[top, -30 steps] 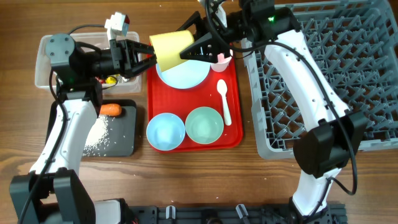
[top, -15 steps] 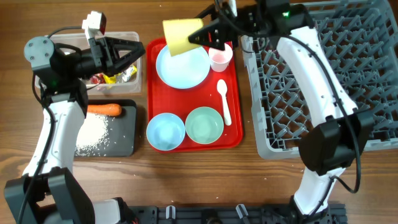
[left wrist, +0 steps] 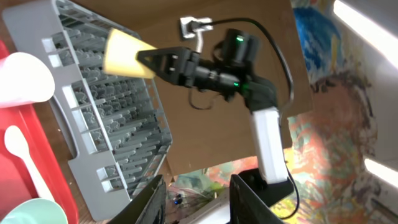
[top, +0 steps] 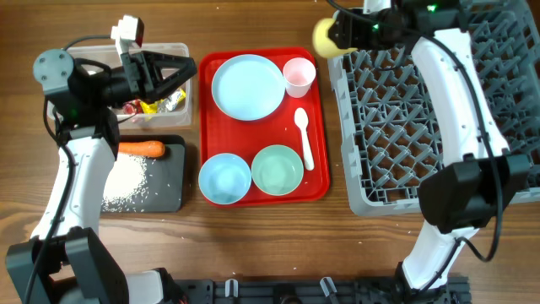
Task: Sort waste into correct bins and load items into the dishwasher rack
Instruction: 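Carry the yellow cup right and place it upside down in the rack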
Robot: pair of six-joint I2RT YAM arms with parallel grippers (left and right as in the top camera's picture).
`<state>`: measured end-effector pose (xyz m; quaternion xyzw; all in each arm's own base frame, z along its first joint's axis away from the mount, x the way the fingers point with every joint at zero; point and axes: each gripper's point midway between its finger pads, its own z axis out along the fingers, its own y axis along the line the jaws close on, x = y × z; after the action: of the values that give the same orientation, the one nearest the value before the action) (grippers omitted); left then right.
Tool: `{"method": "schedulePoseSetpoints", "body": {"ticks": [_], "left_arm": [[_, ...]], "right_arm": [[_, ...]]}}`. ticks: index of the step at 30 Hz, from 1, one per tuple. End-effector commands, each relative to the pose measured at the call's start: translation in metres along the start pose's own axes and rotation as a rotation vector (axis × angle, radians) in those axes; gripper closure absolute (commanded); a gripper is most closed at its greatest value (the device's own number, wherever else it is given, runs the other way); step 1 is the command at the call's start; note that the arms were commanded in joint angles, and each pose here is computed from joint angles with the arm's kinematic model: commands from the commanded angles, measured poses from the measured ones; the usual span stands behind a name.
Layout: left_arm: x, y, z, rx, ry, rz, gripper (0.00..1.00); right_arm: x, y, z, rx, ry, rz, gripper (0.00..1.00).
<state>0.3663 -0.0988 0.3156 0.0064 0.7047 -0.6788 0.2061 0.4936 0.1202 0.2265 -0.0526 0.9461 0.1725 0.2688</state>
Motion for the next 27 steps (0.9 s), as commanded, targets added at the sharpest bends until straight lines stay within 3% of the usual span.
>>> {"method": "schedulePoseSetpoints", "body": {"ticks": [1, 9, 15, 20, 23, 27], "left_arm": [[-0.003, 0.014, -0.002, -0.025, -0.033, 0.009, 0.68], [-0.007, 0.048, 0.003, -0.124, -0.118, -0.06, 0.77], [-0.02, 0.085, 0.021, -0.321, -0.264, -0.075, 0.83], [-0.001, 0.142, 0.012, -0.743, -0.342, -0.021, 0.82], [0.026, 0.162, 0.01, -1.002, -0.312, 0.045, 0.82], [0.052, 0.168, 0.026, -1.12, -0.242, 0.119, 0.79]], "right_arm": [[-0.03, -0.033, -0.058, 0.283, -0.136, 0.002, 0.85], [-0.023, -0.077, -0.066, 0.326, -0.105, 0.109, 0.9], [-0.017, -0.093, -0.051, 0.348, -0.068, 0.127, 0.91], [-0.012, -0.113, -0.029, 0.378, -0.032, 0.147, 0.92], [-0.007, -0.126, -0.018, 0.383, -0.006, 0.167, 0.95], [-0.001, -0.138, -0.006, 0.393, 0.024, 0.18, 0.95]]}}
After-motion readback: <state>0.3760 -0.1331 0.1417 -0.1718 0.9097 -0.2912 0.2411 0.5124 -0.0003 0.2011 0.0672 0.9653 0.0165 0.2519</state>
